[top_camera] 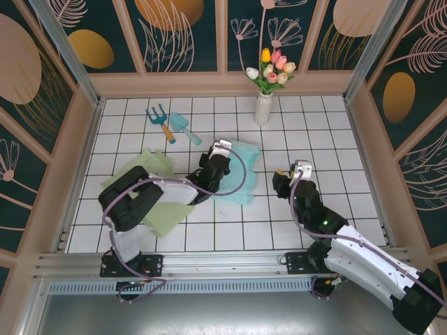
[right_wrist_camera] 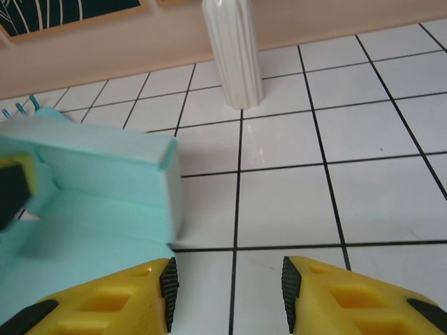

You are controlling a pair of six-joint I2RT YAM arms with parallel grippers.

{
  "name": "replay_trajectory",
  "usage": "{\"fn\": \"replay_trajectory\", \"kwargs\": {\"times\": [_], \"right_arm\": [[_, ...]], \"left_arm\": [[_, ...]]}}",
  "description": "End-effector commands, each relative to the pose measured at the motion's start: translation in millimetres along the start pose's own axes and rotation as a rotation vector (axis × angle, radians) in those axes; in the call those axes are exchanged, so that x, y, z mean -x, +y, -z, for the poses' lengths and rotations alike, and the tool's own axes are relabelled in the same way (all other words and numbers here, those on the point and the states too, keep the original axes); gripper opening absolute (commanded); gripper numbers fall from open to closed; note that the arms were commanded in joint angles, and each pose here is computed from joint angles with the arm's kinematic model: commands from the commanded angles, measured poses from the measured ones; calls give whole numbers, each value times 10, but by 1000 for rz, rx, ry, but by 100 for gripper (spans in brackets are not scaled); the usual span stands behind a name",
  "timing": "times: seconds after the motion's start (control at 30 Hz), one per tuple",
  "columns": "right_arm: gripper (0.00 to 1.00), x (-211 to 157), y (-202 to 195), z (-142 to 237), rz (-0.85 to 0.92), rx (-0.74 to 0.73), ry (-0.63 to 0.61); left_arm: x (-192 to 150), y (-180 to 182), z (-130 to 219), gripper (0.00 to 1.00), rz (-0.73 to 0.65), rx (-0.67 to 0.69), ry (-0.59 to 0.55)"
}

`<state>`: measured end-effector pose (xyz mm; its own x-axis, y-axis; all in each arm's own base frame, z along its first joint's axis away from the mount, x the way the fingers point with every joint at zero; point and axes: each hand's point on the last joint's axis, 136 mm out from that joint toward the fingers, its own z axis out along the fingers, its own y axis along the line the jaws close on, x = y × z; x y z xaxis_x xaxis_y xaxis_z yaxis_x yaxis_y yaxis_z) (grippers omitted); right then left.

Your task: Fold the paper box

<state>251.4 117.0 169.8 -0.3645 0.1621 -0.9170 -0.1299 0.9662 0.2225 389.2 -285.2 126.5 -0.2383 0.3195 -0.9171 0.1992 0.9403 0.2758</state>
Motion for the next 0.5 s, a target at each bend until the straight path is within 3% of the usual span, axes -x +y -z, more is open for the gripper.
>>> {"fn": "replay_trajectory", "kwargs": {"times": [0.0,0.07,0.27,0.47], "right_arm": [[47,195,-6,112,-49,24,-90],[47,201,-16,167,-76,51,-124],[49,314,19,341,-133,133,-196],[49,361,17,436,-160,165,-224]], "left_arm": [[450,31,136,1,-136,-65,-16],[759,-41,260,1,-216,-159,-37],[1159,-108,731,1,-471,-359,-137],[1200,-63,1124,0,-805,-330,-167]]}}
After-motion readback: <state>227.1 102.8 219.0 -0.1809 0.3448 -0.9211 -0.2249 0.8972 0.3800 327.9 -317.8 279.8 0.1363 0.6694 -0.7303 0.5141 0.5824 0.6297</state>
